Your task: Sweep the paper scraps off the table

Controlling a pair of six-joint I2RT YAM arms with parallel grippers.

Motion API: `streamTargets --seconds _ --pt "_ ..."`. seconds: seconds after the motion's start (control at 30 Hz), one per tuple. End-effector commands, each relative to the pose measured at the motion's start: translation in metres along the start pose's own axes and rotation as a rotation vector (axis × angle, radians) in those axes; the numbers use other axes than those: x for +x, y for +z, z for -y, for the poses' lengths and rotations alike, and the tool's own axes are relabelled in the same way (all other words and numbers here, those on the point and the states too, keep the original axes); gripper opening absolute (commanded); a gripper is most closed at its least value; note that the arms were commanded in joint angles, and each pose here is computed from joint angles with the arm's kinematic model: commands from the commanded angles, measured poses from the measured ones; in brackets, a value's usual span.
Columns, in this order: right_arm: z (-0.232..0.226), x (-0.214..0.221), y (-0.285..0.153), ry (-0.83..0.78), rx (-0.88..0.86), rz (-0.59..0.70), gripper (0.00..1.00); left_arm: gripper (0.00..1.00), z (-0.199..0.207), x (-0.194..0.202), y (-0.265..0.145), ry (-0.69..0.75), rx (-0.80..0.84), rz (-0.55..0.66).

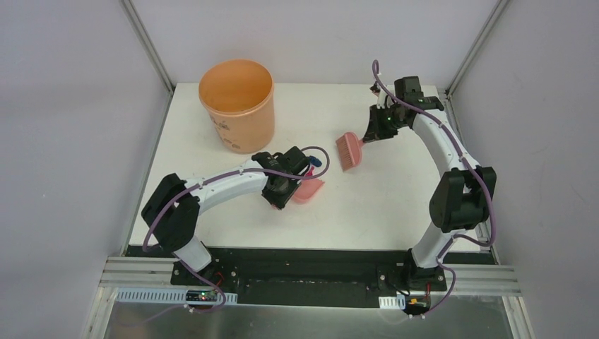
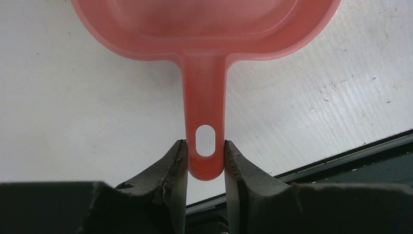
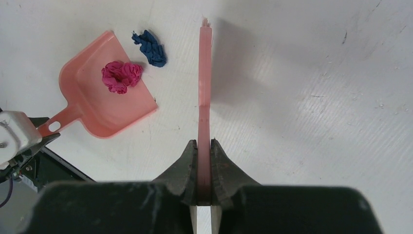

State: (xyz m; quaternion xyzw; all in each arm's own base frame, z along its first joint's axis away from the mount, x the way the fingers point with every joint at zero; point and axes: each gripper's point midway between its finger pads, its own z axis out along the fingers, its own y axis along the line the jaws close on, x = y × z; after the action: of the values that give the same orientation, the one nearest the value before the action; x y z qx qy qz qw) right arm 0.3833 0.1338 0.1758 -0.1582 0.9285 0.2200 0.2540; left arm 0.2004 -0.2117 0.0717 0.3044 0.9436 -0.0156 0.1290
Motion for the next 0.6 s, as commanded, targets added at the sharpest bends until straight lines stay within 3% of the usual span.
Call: streamTargets --seconds 0.0,0.1,0.23,0.4,0.57 --pt "-0.007 -0.017 -0.013 -0.015 0.011 0.054 0.0 0.15 0.007 -0.006 0.007 0.022 0.016 0.009" --pt "-0.007 -0.015 -0.014 -0.022 0.015 0.051 0.0 0.26 0.008 -0.006 0.009 0.024 0.018 0.005" --pt "-0.008 -0.014 -0.013 -0.02 0.009 0.049 0.0 0.34 0.009 -0.005 0.011 0.026 0.026 -0.005" --pt "-0.008 -0.02 -0.014 -0.012 0.013 0.064 0.0 0.34 0.014 0.0 0.015 0.033 0.049 -0.031" --pt "-0.012 -0.028 -0.01 -0.036 0.015 0.048 0.0 0.28 0.014 -0.002 0.015 0.031 0.052 -0.026"
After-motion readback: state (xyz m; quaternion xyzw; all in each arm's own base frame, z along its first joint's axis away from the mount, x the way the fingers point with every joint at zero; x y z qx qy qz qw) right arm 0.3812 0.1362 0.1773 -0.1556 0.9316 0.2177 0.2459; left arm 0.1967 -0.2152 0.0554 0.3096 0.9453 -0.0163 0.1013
